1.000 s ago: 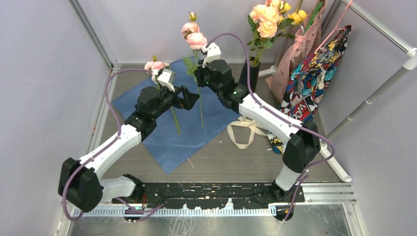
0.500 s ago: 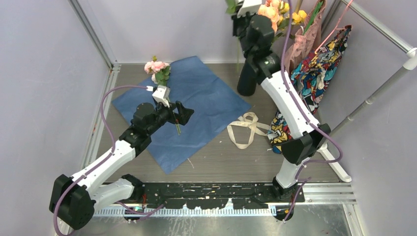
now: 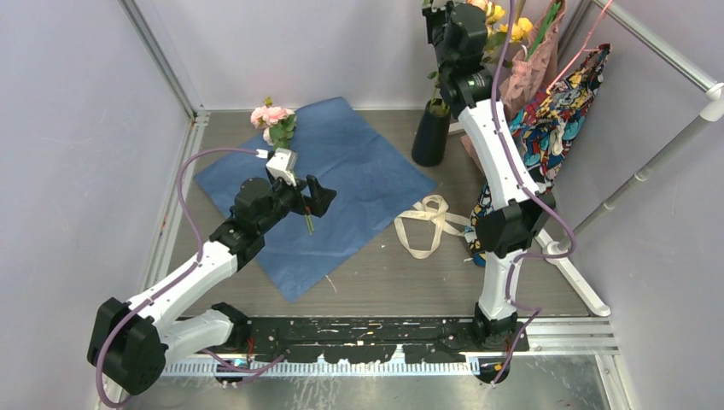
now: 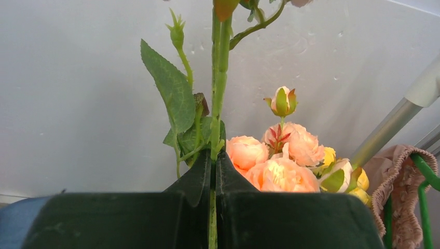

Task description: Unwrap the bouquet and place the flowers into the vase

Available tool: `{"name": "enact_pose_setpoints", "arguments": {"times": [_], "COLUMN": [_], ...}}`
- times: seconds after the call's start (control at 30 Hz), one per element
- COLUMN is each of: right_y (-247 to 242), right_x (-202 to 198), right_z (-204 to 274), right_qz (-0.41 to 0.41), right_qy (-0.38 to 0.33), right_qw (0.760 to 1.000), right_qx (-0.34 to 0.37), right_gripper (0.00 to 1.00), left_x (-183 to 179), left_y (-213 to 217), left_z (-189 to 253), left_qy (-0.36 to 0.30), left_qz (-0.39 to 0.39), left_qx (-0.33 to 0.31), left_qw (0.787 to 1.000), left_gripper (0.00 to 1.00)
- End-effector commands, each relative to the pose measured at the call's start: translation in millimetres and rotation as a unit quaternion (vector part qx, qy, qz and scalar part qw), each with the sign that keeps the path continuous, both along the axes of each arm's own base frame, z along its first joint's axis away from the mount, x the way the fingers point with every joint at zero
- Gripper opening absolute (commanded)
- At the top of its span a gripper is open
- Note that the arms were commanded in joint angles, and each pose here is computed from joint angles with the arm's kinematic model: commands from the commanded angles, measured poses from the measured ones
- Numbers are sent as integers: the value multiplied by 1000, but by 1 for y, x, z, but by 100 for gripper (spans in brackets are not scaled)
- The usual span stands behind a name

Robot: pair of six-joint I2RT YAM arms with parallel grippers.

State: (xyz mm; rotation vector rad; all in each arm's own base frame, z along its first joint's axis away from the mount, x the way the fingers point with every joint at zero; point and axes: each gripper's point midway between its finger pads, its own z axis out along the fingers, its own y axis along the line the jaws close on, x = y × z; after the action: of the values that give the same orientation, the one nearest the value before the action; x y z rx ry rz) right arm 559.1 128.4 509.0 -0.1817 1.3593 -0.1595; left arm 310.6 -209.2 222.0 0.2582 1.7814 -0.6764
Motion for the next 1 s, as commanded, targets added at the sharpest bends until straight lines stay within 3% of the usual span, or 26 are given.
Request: {"name": "enact_pose_setpoints", "arguments": {"times": [0.0, 0.33, 0.87, 0.9, 0.97], "right_y": [-25, -41, -36, -36, -37], "right_x": [8, 20, 20, 19, 16], "right_z": [31, 21, -55, -59, -63], "right_qz": [3, 26, 32, 31, 30], "right_qy": [-41, -34, 18, 22, 25], "right_qw": [999, 996, 994, 994, 994], "right_qx": [22, 75, 103, 104, 106], "right_gripper": [1, 1, 1, 9, 39], "left_x": [7, 13, 11, 11, 11], "left_y": [-2, -2, -3, -3, -4], "left_z": [10, -2, -11, -12, -13], "left_qy": [-21, -11, -4, -3, -1], "left_qz": [3, 10, 7, 6, 4], "left_qx": [2, 11, 8, 8, 9], "left_qw": [1000, 1000, 1000, 1000, 1000], "left_gripper": [94, 93, 93, 93, 93]}}
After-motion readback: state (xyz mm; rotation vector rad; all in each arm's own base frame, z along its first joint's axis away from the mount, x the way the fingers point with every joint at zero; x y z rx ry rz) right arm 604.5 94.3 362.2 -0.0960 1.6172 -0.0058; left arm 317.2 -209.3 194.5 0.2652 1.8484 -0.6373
